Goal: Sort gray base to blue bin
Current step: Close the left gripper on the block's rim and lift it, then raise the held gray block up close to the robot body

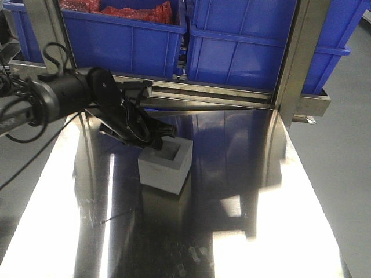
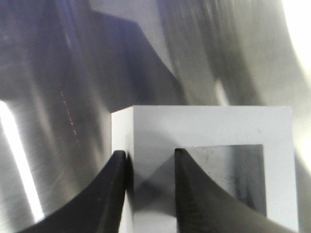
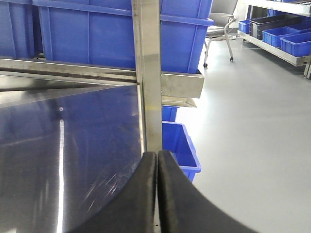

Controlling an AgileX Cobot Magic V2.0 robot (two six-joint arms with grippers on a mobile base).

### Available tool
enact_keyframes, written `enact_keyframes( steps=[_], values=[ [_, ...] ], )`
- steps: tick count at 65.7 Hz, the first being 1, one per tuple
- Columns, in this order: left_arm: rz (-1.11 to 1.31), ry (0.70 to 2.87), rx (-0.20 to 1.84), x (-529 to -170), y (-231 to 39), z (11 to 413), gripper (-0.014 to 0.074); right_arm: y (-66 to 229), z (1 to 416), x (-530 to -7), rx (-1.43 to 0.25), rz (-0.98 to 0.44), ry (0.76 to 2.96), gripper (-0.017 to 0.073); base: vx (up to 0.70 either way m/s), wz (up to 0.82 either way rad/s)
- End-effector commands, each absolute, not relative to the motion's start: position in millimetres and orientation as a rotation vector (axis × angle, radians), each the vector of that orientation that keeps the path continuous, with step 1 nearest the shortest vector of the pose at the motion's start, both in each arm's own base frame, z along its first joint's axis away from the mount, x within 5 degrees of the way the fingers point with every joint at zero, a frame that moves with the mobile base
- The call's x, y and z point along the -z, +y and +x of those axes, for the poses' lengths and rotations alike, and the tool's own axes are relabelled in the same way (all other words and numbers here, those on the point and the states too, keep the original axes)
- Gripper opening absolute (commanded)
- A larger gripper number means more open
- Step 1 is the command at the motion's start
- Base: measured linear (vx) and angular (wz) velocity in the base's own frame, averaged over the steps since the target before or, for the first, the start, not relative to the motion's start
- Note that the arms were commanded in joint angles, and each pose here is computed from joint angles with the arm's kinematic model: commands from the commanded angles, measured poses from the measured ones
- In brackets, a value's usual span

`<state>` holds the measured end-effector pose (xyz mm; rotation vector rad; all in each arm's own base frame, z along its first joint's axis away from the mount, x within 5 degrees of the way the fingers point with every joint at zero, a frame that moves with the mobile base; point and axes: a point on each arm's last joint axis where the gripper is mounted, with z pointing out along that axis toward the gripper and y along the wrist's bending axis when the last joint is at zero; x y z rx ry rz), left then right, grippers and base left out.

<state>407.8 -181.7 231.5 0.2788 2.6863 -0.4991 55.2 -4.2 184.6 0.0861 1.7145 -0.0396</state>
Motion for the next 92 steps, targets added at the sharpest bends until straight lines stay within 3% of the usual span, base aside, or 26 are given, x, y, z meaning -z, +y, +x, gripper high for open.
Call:
enact_keyframes(
  steps=[1,16,48,92],
  values=[
    [0.303,2.432,0.551,-307,-181,391,0.0004,-4,56,-191,0.056,0.069,1.645,-0.0005,0.0,0.0],
    [0.311,2.141,0.556,-361,-168,336,0.0004,-4,56,-191,0.056,0.069,1.645,-0.0005,0.0,0.0],
    [0.272,1.823,0.573,-409,-103,196,0.0004,-4,56,-191,0.056,0.069,1.645,-0.0005,0.0,0.0],
    [0.186,1.503,0.587,-375,-46,87,0.0004,-4,56,-191,0.056,0.069,1.645,-0.0005,0.0,0.0]
  ],
)
